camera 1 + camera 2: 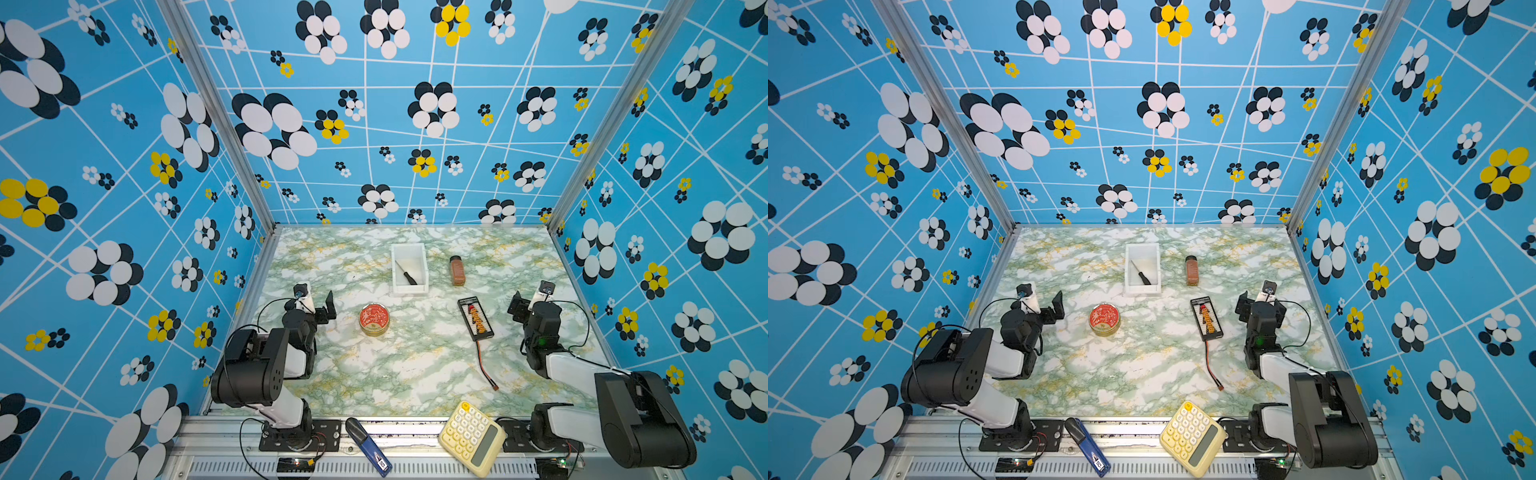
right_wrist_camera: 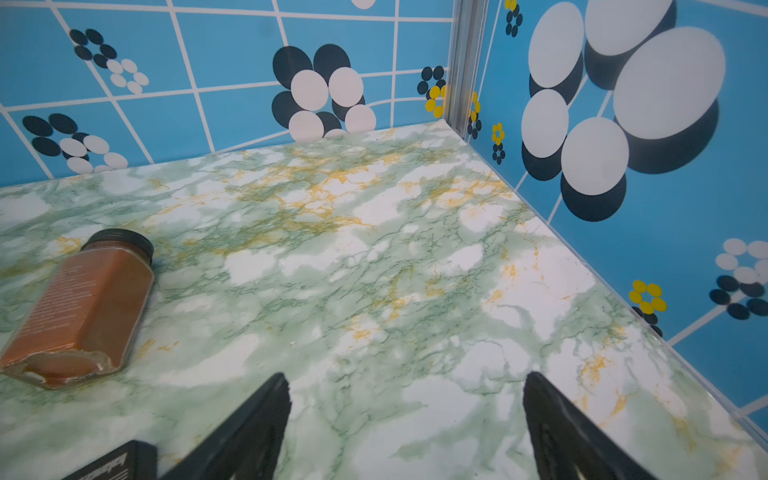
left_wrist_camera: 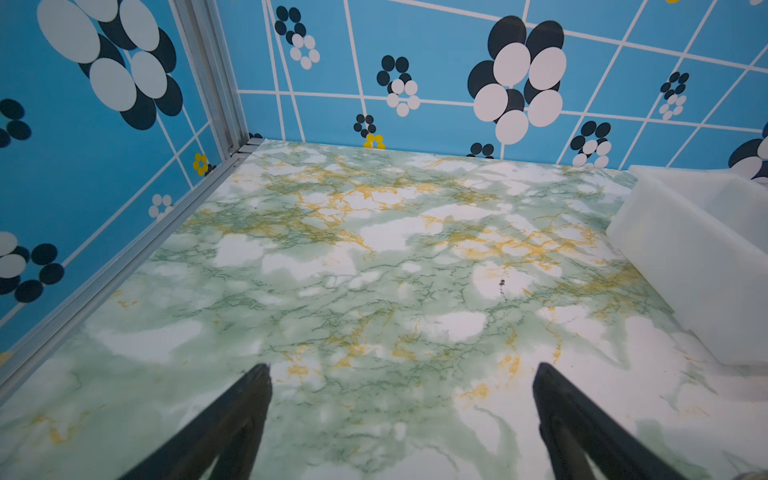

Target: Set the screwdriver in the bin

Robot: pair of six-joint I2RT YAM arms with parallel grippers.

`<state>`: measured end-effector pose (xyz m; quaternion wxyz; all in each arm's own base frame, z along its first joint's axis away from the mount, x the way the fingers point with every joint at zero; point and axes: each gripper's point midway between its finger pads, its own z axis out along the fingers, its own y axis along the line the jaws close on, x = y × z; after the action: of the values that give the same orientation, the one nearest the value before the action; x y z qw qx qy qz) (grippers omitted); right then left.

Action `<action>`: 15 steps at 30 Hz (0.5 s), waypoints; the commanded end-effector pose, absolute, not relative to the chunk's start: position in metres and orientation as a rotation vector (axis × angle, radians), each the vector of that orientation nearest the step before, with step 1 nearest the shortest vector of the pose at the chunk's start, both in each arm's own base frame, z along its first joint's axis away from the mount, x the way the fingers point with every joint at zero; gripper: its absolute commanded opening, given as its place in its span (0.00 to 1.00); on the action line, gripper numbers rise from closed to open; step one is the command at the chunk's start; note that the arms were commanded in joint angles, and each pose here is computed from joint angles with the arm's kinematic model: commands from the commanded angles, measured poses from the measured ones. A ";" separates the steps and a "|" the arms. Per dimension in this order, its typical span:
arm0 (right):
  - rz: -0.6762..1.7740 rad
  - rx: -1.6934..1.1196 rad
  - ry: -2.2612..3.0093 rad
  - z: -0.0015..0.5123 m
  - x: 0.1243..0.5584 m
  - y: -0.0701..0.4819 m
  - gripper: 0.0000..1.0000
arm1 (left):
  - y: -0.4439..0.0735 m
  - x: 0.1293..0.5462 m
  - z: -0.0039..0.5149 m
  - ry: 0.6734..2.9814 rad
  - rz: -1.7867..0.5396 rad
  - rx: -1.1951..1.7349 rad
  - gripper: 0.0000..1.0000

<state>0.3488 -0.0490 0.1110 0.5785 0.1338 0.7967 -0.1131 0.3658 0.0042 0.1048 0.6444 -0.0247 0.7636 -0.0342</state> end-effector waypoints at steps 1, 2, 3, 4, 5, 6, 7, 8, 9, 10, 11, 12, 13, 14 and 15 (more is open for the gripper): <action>-0.236 0.303 1.809 0.121 0.366 -0.048 0.90 | 0.007 0.363 0.109 1.705 -0.063 -0.054 0.99; -0.230 0.306 1.811 0.117 0.369 -0.048 0.90 | 0.007 0.362 0.109 1.702 -0.062 -0.053 0.99; -0.222 0.305 1.814 0.113 0.372 -0.048 0.90 | 0.008 0.363 0.110 1.702 -0.059 -0.058 0.99; -0.217 0.296 1.825 0.107 0.375 -0.046 0.90 | 0.009 0.362 0.109 1.703 -0.057 -0.063 0.99; -0.210 0.278 1.837 0.100 0.379 -0.044 0.90 | 0.009 0.362 0.109 1.702 -0.055 -0.067 0.99; -0.207 0.265 1.823 0.099 0.383 -0.042 0.90 | 0.010 0.362 0.110 1.701 -0.053 -0.068 0.99; -0.198 0.247 1.839 0.097 0.385 -0.039 0.91 | 0.010 0.362 0.109 1.702 -0.053 -0.072 0.99; -0.190 0.230 1.888 0.094 0.387 -0.036 0.91 | 0.011 0.362 0.109 1.702 -0.051 -0.073 0.99; -0.178 0.207 1.916 0.094 0.391 -0.033 0.91 | 0.011 0.362 0.109 1.703 -0.050 -0.074 0.99; -0.170 0.190 1.912 0.095 0.392 -0.030 0.92 | 0.011 0.363 0.110 1.701 -0.050 -0.075 0.99; -0.166 0.184 1.894 0.095 0.393 -0.030 0.96 | 0.011 0.363 0.109 1.702 -0.051 -0.076 0.99; -0.164 0.184 1.887 0.095 0.393 -0.029 0.98 | 0.011 0.362 0.109 1.702 -0.049 -0.077 0.99; -0.166 0.184 1.896 0.094 0.393 -0.030 0.98 | 0.011 0.363 0.109 1.701 -0.050 -0.076 0.99; -0.166 0.180 1.901 0.095 0.393 -0.029 0.98 | 0.011 0.363 0.109 1.702 -0.049 -0.078 0.99; -0.165 0.179 1.910 0.094 0.393 -0.029 0.99 | 0.011 0.362 0.109 1.702 -0.048 -0.078 0.99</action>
<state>0.3886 -0.0318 0.0893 0.5691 0.0885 0.8139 -0.0766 0.3647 0.0055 0.1113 0.6572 -0.0265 0.7526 -0.0312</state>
